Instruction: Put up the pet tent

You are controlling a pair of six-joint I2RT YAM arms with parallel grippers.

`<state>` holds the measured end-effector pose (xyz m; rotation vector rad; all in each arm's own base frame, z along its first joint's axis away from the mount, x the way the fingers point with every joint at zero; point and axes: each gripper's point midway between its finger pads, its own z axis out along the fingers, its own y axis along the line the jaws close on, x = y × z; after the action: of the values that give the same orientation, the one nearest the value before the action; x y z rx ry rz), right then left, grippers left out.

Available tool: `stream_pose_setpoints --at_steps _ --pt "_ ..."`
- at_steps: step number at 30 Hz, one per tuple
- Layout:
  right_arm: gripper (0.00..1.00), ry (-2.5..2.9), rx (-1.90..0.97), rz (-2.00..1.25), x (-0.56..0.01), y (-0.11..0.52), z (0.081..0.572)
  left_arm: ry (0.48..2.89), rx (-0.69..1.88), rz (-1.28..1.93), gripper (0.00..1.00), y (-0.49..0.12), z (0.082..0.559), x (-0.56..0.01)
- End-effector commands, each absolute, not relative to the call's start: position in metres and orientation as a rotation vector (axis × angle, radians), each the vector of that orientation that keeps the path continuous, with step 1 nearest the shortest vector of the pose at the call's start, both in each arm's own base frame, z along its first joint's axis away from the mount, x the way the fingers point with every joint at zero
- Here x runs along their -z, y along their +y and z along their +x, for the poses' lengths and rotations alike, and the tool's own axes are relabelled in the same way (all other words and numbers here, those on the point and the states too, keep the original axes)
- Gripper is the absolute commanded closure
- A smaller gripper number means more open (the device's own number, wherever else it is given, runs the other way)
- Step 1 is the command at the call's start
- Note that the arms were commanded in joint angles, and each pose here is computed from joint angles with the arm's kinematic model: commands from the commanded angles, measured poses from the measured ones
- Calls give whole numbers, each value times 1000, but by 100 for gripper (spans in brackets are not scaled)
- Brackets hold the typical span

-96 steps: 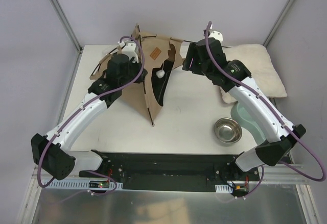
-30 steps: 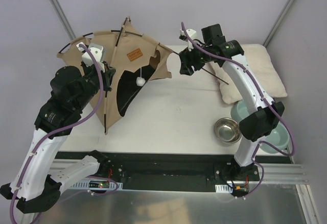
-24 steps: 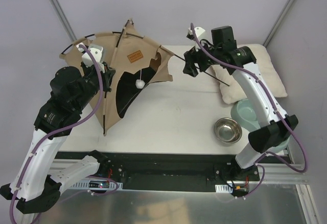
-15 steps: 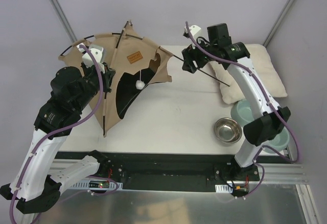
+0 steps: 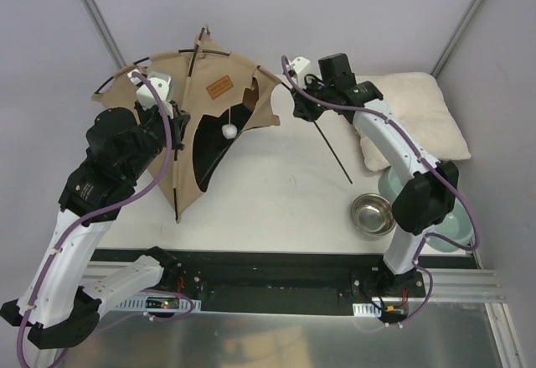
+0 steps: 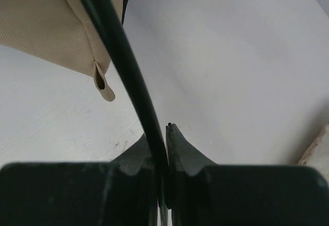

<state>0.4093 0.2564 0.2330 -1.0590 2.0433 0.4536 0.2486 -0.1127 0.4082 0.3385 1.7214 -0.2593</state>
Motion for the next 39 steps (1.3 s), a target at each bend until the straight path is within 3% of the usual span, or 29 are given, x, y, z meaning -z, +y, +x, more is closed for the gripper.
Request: stream_pose_setpoints --at_steps 1,13,24,30,39 --pt "94 1824 -383 -915 -315 250 420 1631 240 291 100 -106 253 -434" --pt "97 1922 -381 -648 -365 233 386 1641 221 268 100 -114 278 -428" --pt "100 2102 -371 -223 -364 188 332 1719 390 223 92 -143 331 -391" --pt "99 2177 -408 -134 -336 190 327 1743 515 220 88 -151 359 -364" --pt "100 2275 -661 -92 -294 244 328 1758 528 285 89 -144 401 -345"
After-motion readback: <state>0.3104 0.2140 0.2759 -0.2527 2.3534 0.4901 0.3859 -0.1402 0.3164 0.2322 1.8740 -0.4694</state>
